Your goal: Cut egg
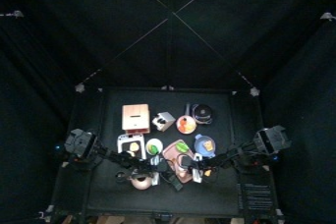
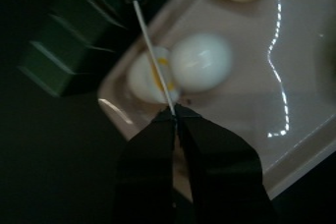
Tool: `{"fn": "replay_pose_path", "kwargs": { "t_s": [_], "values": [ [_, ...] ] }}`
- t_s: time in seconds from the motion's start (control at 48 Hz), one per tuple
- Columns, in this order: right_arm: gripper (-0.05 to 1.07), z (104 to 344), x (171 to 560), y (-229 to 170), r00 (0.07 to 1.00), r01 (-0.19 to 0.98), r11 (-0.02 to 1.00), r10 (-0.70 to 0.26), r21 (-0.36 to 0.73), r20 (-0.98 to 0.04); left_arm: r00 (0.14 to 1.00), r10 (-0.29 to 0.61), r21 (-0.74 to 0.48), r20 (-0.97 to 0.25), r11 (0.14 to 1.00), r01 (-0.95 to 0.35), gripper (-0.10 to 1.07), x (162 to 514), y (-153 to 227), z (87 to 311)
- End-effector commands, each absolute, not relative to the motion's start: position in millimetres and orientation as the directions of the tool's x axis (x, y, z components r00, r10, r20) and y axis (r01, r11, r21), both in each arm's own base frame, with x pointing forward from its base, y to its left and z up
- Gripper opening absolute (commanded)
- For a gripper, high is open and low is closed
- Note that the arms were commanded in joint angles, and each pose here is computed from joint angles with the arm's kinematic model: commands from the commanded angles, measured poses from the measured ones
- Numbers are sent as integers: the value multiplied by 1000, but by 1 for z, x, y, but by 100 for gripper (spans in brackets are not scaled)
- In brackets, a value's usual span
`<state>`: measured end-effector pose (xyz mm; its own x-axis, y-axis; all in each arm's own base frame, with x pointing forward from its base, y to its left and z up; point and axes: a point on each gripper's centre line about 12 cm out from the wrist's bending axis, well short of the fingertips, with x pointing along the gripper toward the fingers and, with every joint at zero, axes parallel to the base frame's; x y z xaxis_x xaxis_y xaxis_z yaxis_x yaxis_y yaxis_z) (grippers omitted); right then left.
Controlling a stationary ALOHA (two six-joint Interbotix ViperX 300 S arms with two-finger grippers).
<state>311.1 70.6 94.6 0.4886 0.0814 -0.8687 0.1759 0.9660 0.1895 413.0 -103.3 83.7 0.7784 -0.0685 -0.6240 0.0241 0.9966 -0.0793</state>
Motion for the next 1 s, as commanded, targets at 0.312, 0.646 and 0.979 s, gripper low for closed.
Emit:
{"fn": "replay_pose_path", "kwargs": {
  "t_s": [0.312, 0.646, 0.979],
  "values": [
    [38, 99, 312, 64, 497, 196, 962, 71, 192, -865, 764, -82, -80, -640, 996, 39, 38, 408, -106, 83],
    [39, 106, 312, 64, 508, 190, 963, 71, 192, -858, 791, -88, -75, -605, 996, 53, 38, 410, -106, 100],
    [41, 140, 308, 62, 574, 168, 964, 75, 207, -815, 827, -104, -72, -553, 994, 77, 38, 407, -106, 127]
  ]
}}
